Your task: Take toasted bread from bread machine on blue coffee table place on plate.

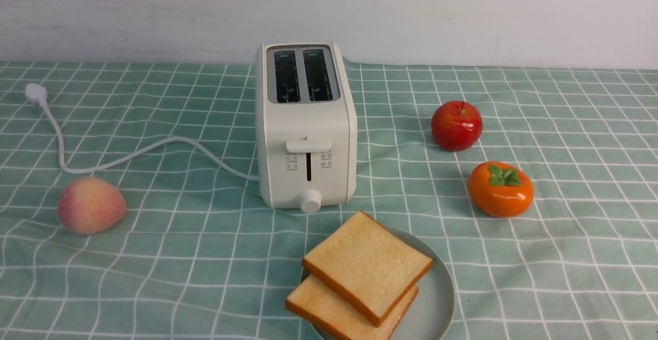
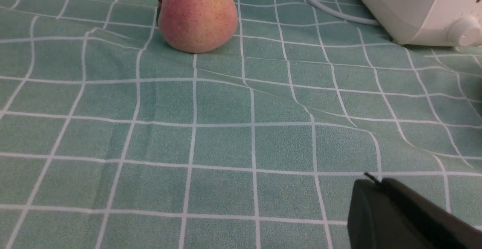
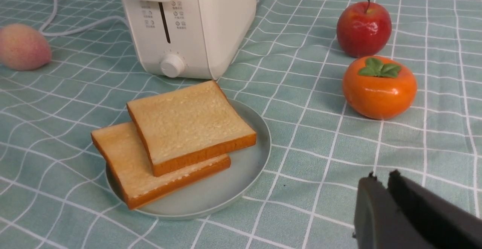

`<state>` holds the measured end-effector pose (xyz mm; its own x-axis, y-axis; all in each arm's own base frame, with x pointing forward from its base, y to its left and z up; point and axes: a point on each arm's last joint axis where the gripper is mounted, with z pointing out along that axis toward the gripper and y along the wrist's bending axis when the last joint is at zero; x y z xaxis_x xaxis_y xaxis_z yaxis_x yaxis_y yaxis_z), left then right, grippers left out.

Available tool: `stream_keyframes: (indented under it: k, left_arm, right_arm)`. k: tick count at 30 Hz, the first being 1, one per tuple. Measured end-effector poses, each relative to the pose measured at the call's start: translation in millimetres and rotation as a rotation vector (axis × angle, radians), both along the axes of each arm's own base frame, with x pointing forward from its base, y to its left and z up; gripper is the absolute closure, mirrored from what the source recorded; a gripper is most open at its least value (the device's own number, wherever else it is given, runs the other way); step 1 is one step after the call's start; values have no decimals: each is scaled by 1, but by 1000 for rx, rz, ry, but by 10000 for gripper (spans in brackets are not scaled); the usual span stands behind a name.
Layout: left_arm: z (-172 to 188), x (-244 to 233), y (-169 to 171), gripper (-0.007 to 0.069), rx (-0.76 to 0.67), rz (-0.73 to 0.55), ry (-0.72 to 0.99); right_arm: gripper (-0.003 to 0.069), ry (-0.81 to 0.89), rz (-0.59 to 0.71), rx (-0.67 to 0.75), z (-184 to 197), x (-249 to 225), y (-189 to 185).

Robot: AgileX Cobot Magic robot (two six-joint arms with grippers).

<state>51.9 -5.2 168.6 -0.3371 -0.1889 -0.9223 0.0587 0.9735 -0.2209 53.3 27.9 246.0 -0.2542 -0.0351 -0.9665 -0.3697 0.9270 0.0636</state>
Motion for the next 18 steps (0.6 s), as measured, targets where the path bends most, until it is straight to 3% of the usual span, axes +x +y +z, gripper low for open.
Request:
stream_keyframes:
  k: [18]
  left_arm:
    - [0, 0, 0, 622, -4, 0, 0]
  right_arm:
    - [581, 0, 0, 0, 0, 0, 0]
